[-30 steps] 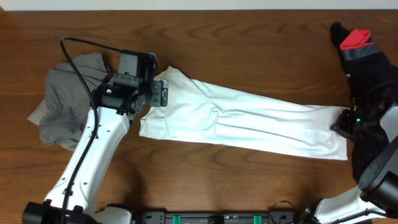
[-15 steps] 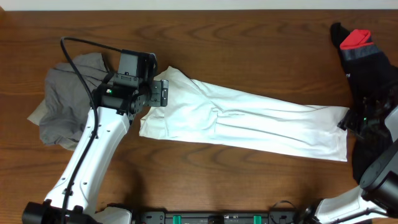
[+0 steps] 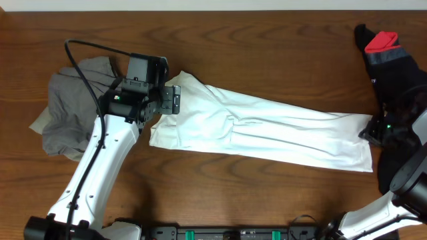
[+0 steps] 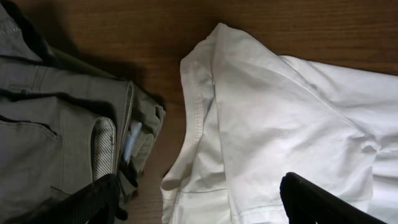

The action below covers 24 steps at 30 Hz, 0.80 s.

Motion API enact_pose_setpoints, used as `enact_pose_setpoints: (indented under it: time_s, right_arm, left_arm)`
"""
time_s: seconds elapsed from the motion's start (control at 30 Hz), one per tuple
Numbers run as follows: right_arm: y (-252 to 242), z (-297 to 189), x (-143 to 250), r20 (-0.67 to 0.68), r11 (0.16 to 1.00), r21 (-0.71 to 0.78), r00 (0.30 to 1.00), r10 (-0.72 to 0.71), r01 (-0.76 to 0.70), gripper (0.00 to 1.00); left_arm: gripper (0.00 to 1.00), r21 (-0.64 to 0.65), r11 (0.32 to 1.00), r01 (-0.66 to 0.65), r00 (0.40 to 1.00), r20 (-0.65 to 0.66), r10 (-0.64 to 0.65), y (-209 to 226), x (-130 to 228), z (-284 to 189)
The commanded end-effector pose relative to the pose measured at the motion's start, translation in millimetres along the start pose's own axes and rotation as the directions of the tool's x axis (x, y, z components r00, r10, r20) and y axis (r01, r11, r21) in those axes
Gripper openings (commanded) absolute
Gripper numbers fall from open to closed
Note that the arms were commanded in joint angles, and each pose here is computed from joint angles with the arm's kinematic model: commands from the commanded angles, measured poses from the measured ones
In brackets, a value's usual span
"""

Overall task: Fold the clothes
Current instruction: 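Fold the strip's right end leftward toward the left gripper with the right gripper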

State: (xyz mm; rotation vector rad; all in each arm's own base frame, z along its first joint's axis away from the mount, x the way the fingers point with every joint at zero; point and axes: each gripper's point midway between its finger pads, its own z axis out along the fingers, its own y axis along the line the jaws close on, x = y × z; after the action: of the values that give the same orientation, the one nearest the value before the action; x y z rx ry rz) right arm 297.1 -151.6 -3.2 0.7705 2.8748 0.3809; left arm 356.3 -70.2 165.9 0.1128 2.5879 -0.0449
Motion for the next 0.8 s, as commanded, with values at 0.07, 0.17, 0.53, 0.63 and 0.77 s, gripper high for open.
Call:
enact_pose_setpoints:
  time_s: [0.07,0.17,0.53,0.63,0.77]
  right_arm:
    - [14.4,12.0,13.0,-0.051,0.996,-0.084,0.999,-0.008,0.004,0.03]
    - [20.4,1.1,6.7,-0.015,0.995,-0.100,1.000,-0.017,0.015,0.01]
    - [18.4,-145.7,-42.9,0.278,0.988,0.147,0.960,-0.002,-0.041,0.01]
    - [29.9,-179.2,-47.8,0.339,0.988,0.153,0.940,-0.027,-0.026,0.01]
    - [71.5,-199.2,-44.0,0.369,0.995,0.080,0.926,-0.085,0.060,0.01]
  left_arm:
    - [0.84,-0.004,1.000,0.014,1.000,0.016,-0.014,2.0,-5.6,-3.3]
    - [0.84,-0.004,1.000,0.014,1.000,0.015,-0.014,2.0,-5.5,-3.3]
    - [0.84,0.004,1.000,0.018,0.997,0.080,-0.019,1.6,-19.6,-22.6]
    - [0.84,0.013,1.000,0.022,0.989,0.143,-0.024,1.5,-32.0,-44.4]
    - [0.84,0.028,0.999,0.028,0.974,0.224,-0.034,1.6,-42.3,-75.0]
